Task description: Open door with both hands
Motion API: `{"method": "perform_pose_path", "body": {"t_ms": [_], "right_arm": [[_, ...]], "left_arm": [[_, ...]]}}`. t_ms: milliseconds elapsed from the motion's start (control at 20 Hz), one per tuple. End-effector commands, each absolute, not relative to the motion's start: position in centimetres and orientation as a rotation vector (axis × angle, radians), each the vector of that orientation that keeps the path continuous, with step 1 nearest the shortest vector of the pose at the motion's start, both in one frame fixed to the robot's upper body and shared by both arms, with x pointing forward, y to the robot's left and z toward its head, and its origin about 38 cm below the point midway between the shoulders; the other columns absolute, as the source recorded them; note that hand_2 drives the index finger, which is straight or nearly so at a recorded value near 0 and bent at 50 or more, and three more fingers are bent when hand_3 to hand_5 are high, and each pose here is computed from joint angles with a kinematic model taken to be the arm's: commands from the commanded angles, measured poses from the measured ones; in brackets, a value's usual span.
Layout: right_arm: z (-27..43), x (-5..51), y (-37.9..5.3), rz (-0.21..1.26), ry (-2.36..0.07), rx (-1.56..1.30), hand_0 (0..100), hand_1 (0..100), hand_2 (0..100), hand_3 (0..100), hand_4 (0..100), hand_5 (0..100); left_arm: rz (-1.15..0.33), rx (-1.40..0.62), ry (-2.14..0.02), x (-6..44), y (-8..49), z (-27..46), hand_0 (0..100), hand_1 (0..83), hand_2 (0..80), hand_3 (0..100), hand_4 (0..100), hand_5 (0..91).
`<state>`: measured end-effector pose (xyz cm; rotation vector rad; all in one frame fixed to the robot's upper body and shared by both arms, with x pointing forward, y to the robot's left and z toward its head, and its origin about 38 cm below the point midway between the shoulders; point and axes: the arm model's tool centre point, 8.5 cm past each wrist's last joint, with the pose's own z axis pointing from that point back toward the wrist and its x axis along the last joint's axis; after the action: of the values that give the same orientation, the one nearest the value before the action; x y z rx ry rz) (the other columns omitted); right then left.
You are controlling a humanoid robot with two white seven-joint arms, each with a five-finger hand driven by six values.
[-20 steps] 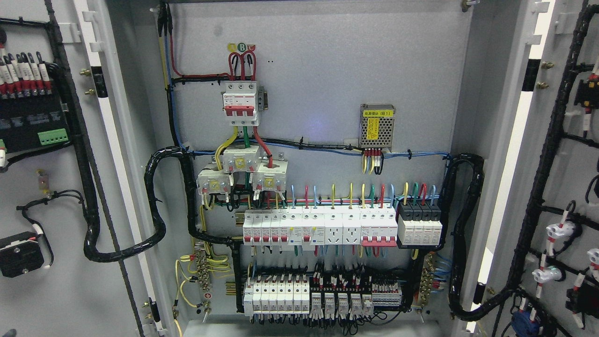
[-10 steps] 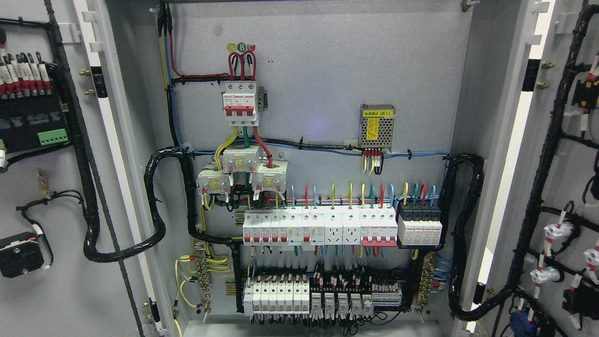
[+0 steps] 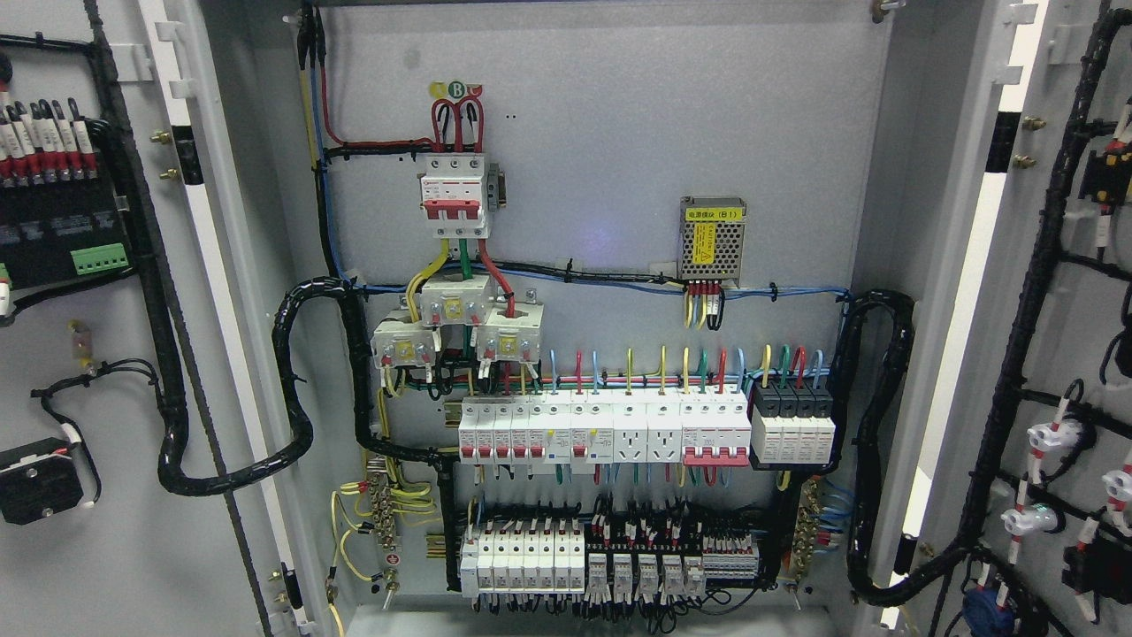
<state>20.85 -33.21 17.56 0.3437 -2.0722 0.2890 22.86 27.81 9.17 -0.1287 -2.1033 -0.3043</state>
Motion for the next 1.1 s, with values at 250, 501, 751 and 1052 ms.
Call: {"method": "perform_pose_path", "body": {"t_ms": [250, 501, 751, 1052], "right_arm": [[6.3, 14.8, -25.9, 0.227, -1.69, 0.543, 23, 0, 0, 0, 0, 0], [3.5, 12.4, -24.6, 0.187, -1.583, 0.568, 23, 0, 0, 0, 0, 0], [0.1, 9.2, -24.5, 0.129, -1.469, 0.545, 23, 0, 0, 0, 0, 0], [-4.7, 4.0, -24.7, 0.051, -1.285, 0.489, 23, 0, 0, 0, 0, 0]], "left_arm": [[-0.205, -0.121, -2.122, 18.9, 24.5, 5.6, 0, 0.0, 0.0, 0, 3, 0.0], [-0.21, -0.103, -1.954, 16.7, 25.5, 1.1, 0, 0.0, 0.0, 0, 3, 0.0], [-0.204, -0.085, -1.753, 13.1, 26.8, -3.9, 0, 0.0, 0.0, 0, 3, 0.0], [-0.193, -0.069, -1.519, 8.3, 28.1, -9.4, 0, 0.0, 0.0, 0, 3, 0.0]]}}
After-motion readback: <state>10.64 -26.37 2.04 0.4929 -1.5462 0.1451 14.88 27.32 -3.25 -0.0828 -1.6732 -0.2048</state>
